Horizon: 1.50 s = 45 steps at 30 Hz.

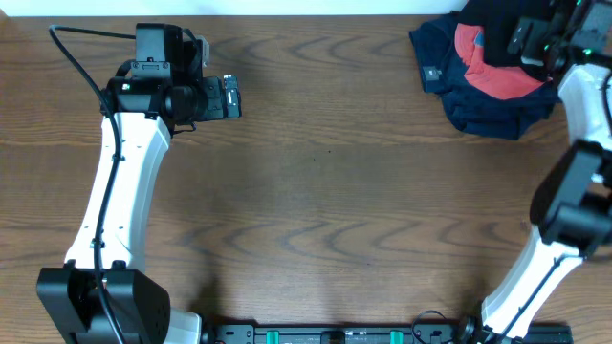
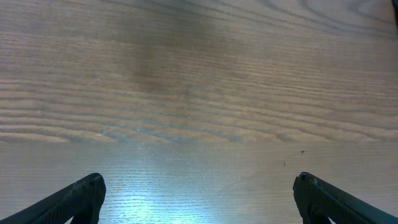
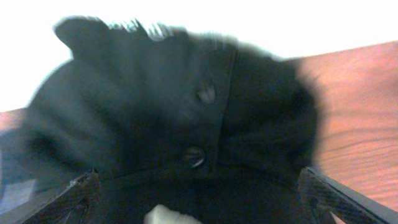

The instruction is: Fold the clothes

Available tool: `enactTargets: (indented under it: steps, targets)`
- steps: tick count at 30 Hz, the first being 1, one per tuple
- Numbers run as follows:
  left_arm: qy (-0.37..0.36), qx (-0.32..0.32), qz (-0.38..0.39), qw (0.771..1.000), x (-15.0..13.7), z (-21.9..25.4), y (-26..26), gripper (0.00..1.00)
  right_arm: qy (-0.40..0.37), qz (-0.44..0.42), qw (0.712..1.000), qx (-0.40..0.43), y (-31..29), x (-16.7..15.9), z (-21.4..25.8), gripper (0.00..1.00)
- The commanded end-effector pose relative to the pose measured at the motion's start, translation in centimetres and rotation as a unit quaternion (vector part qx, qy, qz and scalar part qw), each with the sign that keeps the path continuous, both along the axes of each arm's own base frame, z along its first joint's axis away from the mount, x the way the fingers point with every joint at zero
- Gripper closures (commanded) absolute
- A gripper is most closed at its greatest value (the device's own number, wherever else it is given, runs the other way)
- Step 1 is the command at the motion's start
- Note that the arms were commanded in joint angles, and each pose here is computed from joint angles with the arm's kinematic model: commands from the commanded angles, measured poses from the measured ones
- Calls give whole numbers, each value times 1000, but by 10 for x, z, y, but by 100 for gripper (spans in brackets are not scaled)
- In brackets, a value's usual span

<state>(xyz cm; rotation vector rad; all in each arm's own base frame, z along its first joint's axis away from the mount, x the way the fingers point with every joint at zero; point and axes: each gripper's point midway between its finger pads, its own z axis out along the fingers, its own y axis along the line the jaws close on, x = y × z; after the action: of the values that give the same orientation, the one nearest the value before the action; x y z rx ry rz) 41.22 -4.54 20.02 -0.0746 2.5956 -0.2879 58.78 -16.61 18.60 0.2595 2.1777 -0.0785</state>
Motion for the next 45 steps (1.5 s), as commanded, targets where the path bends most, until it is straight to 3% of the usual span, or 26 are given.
enactTargets:
  steps: [1, 7, 17, 30, 36, 45]
  targets:
    - [10, 12, 3, 1000, 0, -8, 5, 2, -91, -15, 993, -67, 3, -35, 132, 1]
    - [10, 12, 3, 1000, 0, -8, 5, 2, -125, 12, 990, -60, 42, -106, 217, 1]
    - [10, 12, 3, 1000, 0, -8, 5, 2, -73, 166, 977, 108, 152, -190, 228, 1]
    - [9, 12, 3, 1000, 0, -8, 5, 2, 14, 141, 981, 132, 152, -217, 193, 1]
    - [10, 12, 3, 1000, 0, -8, 5, 2, 26, 144, 985, 92, 149, -221, 183, 1]
    - [9, 12, 3, 1000, 0, -8, 5, 2, -100, 184, 977, 32, 167, -232, 158, 1]
